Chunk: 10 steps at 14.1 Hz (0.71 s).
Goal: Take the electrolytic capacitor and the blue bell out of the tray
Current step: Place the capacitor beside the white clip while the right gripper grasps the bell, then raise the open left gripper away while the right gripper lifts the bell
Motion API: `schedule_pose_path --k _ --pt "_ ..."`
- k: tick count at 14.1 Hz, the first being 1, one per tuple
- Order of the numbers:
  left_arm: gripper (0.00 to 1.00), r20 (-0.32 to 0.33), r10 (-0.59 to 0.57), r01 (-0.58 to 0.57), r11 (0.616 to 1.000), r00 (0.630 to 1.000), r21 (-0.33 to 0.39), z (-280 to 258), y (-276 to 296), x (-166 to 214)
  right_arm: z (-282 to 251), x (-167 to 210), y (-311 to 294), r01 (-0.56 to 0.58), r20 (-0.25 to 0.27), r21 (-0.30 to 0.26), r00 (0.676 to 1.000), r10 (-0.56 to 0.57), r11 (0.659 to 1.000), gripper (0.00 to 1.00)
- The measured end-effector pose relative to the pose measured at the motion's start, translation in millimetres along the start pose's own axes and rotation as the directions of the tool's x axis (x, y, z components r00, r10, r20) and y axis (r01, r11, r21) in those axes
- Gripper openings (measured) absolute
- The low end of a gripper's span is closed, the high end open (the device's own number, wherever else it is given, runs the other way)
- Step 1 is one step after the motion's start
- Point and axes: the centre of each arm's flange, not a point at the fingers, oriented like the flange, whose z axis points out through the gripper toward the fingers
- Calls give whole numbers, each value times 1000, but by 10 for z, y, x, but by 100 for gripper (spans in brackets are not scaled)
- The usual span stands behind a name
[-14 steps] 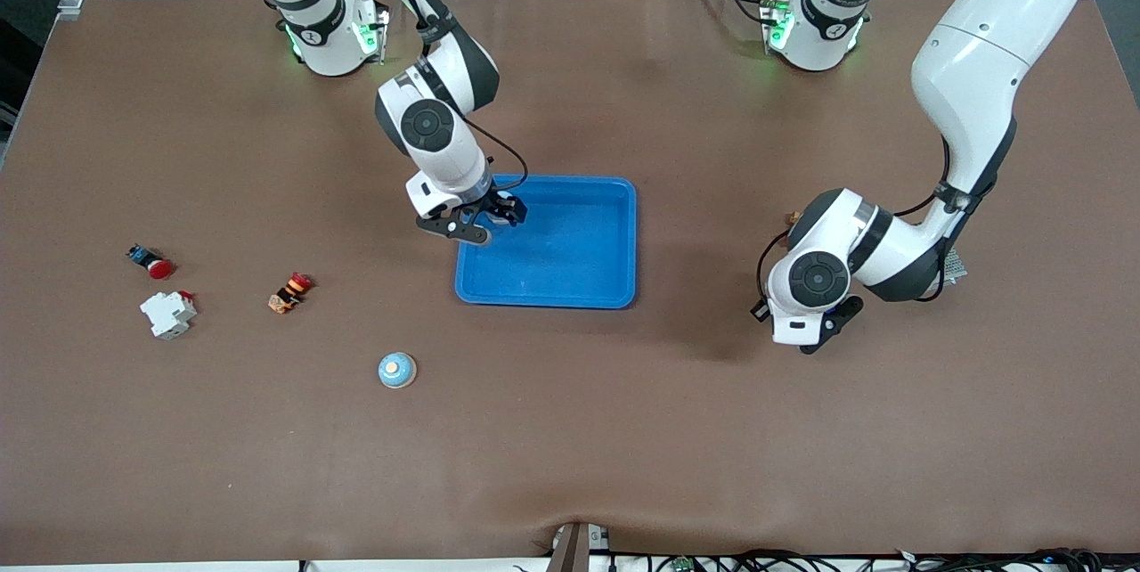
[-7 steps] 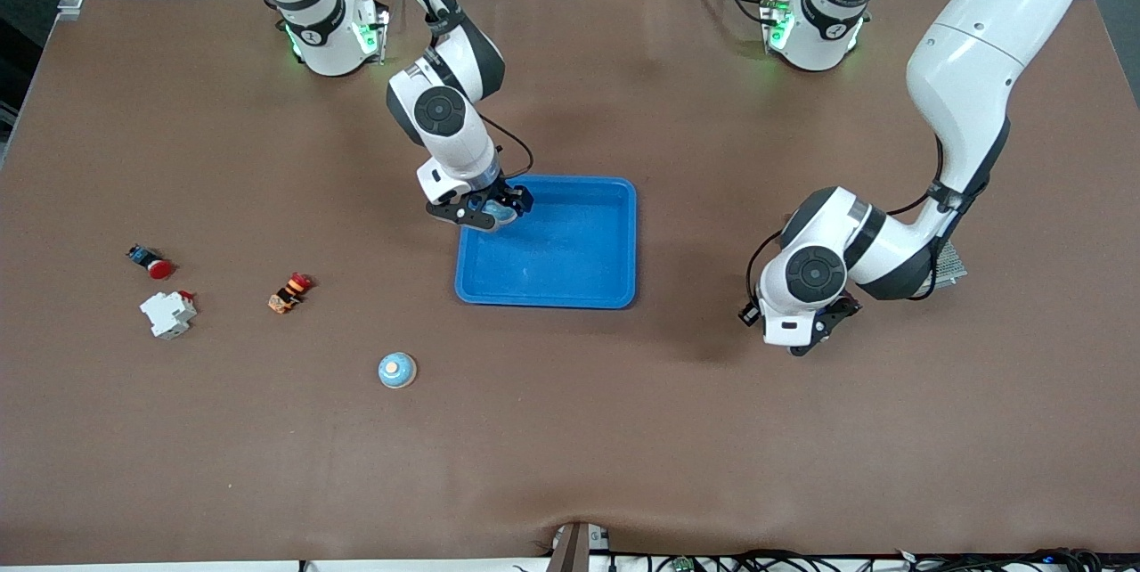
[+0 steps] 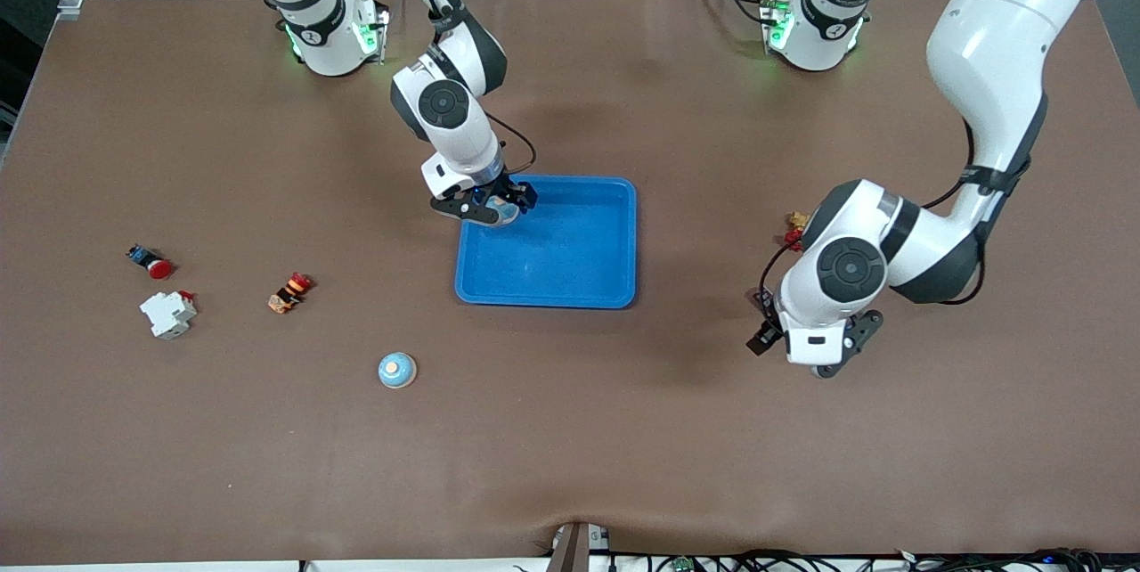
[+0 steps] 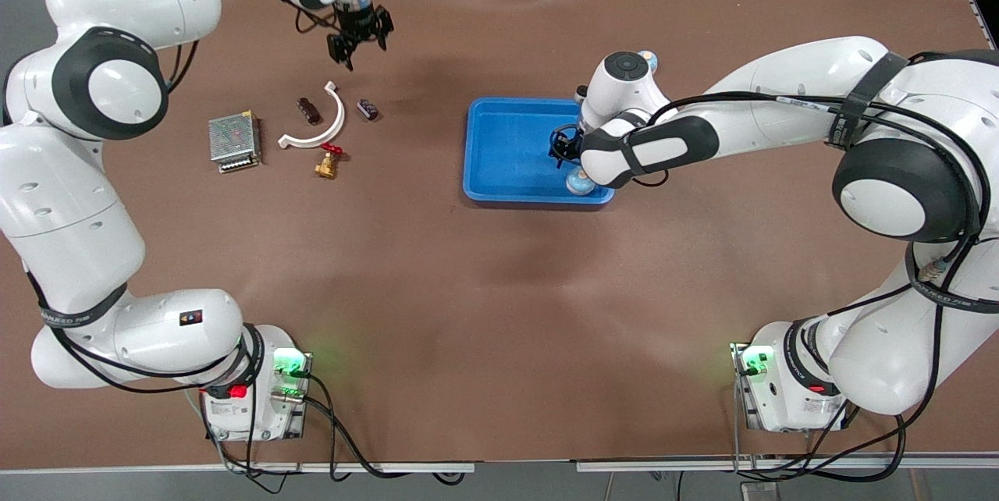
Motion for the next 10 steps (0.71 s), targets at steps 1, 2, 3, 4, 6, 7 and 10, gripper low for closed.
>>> schedule_pose_path --k 1,2,3,4,6,7,10 --pt "100 -12 17 -17 1000 1000 -10 -186 14 57 8 -2 5 0 0 -1 1000 0 1000 100" --pt "100 -28 38 -38 999 999 -17 -358 4 122 23 -3 12 0 1 -3 1000 0 1000 100" --pt "100 -45 63 -64 998 997 -21 -523 -34 200 44 -6 23 7 -1 -9 1000 -7 1000 100" --pt "100 -64 102 -104 994 993 -19 -689 -102 285 74 -13 37 15 -2 -16 1000 -15 1000 100" --pt "100 -91 199 -200 980 976 -3 -998 -270 416 133 -17 62 22 -5 -24 1000 -22 999 100" --pt "100 -97 243 -244 970 965 0 -1153 -357 467 152 -15 68 21 -4 -25 1000 -22 999 100" --pt "100 -101 359 -359 933 928 15 -1565 -602 543 161 -9 73 21 -5 -26 1000 -21 999 100"
